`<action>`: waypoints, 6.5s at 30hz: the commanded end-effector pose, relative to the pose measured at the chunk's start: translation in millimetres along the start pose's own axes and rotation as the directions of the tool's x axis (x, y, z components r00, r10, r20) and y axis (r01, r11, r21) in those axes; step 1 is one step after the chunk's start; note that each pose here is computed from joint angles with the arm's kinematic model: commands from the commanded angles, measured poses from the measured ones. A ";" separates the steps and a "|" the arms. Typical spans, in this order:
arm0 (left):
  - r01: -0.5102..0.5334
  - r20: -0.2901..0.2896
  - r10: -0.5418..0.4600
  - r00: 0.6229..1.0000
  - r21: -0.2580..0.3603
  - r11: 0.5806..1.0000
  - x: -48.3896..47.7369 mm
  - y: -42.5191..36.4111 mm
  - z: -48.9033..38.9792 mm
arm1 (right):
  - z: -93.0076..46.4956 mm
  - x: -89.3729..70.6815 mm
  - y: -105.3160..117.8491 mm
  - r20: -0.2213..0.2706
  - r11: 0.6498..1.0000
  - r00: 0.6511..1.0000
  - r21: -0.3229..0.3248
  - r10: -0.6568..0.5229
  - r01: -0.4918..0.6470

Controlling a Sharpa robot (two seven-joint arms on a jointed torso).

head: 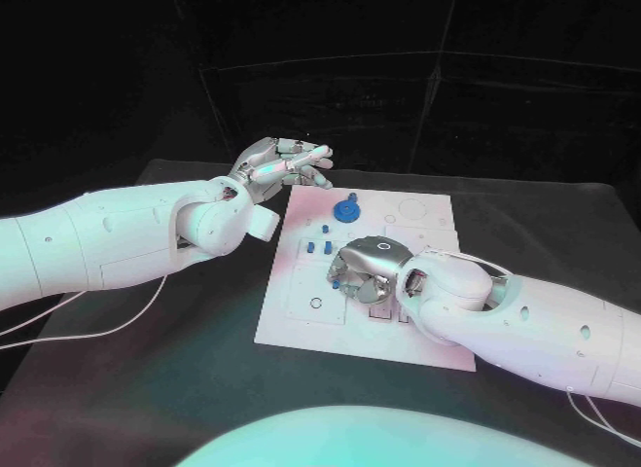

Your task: Assemble the parts on the task board

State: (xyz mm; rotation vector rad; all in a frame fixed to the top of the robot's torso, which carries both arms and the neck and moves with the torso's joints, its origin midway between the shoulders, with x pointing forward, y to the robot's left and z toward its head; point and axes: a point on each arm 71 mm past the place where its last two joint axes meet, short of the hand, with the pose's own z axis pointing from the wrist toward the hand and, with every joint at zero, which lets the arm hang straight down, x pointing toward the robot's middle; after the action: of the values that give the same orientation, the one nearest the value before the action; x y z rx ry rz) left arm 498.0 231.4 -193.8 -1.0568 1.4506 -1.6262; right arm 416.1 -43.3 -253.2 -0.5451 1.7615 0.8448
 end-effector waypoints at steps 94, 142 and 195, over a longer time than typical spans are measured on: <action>0.008 -0.012 -0.008 1.000 -0.013 1.000 -2.9 0.4 0.3 | -52.1 -63.0 -78.8 0.029 0.964 0.996 0.256 -0.084 0.074; 0.001 -0.003 -0.001 1.000 -0.013 1.000 -5.9 1.6 5.5 | -0.3 -20.8 47.6 -0.013 0.991 1.000 -0.134 -0.001 -0.001; 0.002 -0.007 -0.003 1.000 -0.014 1.000 -5.0 1.7 5.8 | 12.1 -2.6 45.3 -0.099 0.992 0.990 -0.088 -0.097 0.088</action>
State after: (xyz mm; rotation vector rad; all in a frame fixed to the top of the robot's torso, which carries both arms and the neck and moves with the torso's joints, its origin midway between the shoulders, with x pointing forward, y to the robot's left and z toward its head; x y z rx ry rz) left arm 505.4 234.3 -197.5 -1.0669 1.4698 -1.6079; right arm 392.9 -5.2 -239.3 -0.7137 1.7858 0.8529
